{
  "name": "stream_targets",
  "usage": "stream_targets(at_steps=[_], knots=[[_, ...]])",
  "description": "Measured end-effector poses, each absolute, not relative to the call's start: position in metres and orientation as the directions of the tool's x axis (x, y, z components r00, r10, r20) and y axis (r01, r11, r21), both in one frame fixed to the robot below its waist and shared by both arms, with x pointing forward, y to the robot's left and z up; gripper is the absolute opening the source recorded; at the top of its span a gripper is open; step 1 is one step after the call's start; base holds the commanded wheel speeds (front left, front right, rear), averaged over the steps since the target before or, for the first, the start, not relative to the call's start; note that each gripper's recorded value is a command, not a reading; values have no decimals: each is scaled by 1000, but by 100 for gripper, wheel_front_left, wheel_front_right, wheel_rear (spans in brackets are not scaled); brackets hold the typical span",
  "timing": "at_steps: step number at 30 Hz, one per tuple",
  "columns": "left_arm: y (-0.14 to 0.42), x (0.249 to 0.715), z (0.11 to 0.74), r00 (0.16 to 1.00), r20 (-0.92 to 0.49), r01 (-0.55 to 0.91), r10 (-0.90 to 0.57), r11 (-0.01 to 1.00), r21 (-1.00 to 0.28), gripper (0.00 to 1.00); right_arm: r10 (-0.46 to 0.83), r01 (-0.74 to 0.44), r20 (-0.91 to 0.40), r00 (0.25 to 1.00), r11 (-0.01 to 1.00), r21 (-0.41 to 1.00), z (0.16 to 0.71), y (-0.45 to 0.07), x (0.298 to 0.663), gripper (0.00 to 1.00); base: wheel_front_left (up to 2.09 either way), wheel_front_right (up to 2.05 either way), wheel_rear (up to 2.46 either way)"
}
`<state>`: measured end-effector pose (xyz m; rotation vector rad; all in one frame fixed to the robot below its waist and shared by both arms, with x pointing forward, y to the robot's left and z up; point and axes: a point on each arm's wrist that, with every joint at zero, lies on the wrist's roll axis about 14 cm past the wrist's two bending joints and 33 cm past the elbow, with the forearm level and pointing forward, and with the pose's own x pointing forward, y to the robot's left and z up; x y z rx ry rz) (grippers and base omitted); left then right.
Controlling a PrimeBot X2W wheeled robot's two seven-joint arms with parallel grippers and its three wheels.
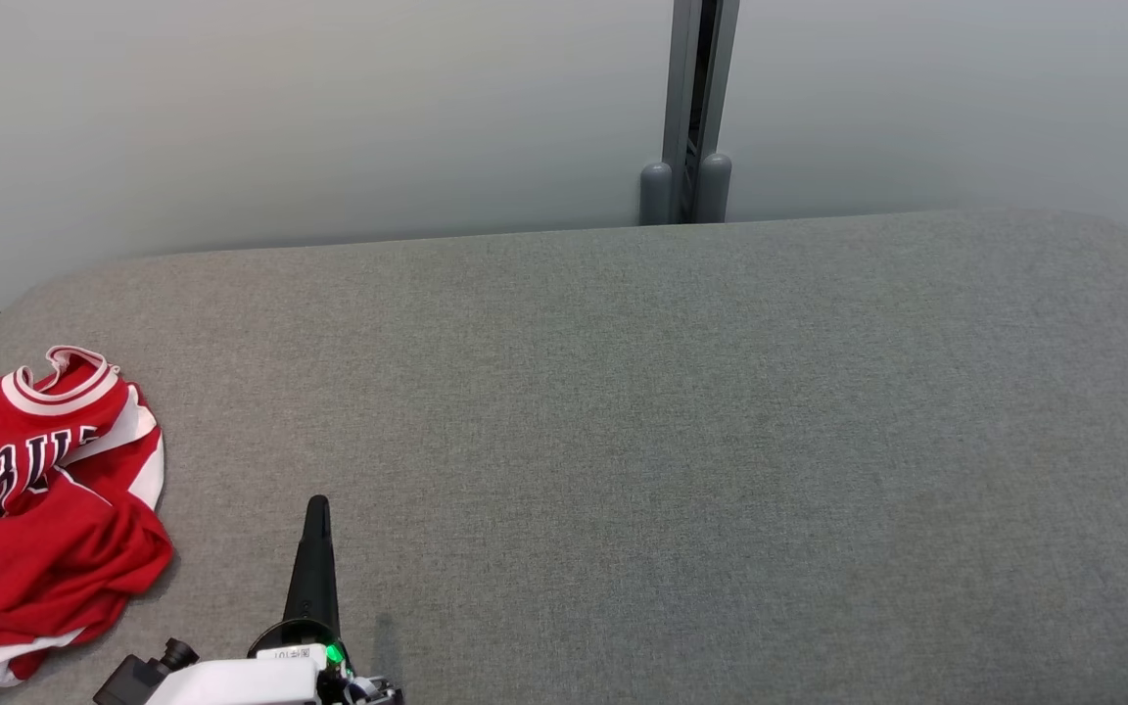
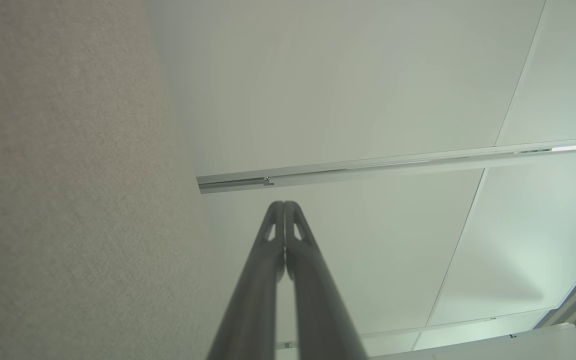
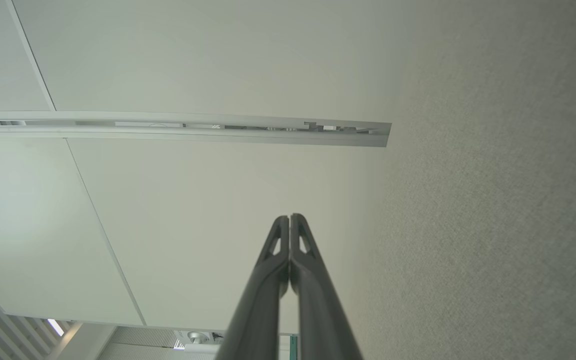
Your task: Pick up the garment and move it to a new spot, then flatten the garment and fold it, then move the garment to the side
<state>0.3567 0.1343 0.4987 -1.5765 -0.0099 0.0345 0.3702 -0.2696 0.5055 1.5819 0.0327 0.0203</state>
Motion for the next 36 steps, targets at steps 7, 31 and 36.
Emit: stream_targets(at_steps=[7,31,36], knots=[[134,357,499,999,-16,-16,28,-6,-1000,0,34,8,-8,999,-11,1000,505,-270,370,0,0,0,0],[142,373,518,997,68,62,22,193,-979,100,-17,58,-56,998,259,964,506,-254,380,100,0,0,0],[139,376,529,993,114,109,0,289,-951,100,-20,49,-45,999,375,926,515,-250,384,100,0,0,0]])
